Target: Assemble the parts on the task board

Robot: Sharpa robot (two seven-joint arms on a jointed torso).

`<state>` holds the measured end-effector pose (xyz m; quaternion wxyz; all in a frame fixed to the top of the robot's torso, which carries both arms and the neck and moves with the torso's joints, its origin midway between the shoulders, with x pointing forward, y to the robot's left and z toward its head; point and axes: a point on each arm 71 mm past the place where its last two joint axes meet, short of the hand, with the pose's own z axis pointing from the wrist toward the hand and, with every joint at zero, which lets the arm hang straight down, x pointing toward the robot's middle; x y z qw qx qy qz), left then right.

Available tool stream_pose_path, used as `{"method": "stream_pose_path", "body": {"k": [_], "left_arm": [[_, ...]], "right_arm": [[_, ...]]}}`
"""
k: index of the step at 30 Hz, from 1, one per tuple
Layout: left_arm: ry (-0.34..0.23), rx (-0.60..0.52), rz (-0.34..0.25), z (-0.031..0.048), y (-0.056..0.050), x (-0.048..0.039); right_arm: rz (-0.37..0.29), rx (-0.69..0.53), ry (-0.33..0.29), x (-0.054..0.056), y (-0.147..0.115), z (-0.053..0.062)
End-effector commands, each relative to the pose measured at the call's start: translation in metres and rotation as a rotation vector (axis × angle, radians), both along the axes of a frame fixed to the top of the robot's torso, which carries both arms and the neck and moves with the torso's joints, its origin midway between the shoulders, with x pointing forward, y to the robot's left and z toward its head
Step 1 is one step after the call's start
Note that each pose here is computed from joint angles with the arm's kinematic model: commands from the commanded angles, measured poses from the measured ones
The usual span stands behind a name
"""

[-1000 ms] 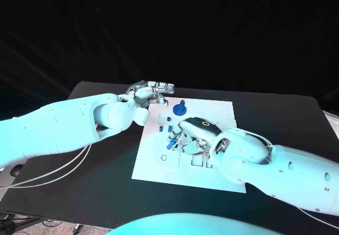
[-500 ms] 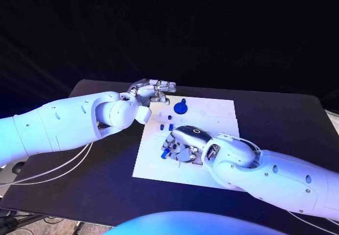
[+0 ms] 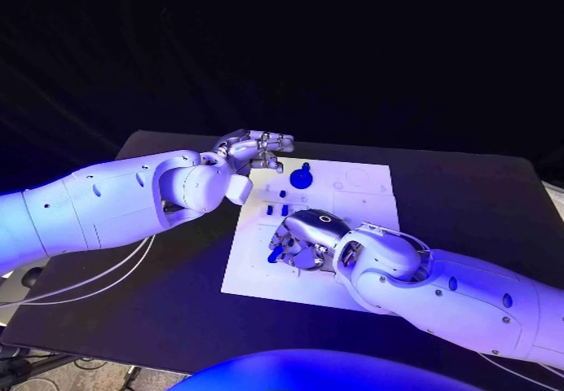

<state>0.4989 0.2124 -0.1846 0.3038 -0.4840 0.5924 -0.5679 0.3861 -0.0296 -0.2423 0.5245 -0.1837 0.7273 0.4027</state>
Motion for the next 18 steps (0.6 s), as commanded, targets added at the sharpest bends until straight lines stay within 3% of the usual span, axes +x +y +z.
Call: {"method": "stream_pose_path", "body": {"k": [1,11,18], "left_arm": [[-0.006,-0.008,-0.020,0.0010,-0.0020,-0.0006],[-0.006,-0.008,-0.021,0.0009,-0.0014,-0.0002],[-0.006,-0.009,-0.022,0.0008,-0.0019,0.0000]], "right_arm": [[-0.033,-0.030,-0.044,0.0005,-0.0028,-0.0010],[-0.030,-0.040,-0.060,-0.0008,-0.0079,-0.0002],[-0.001,-0.091,-0.035,-0.0033,-0.0033,-0.0035]]}}
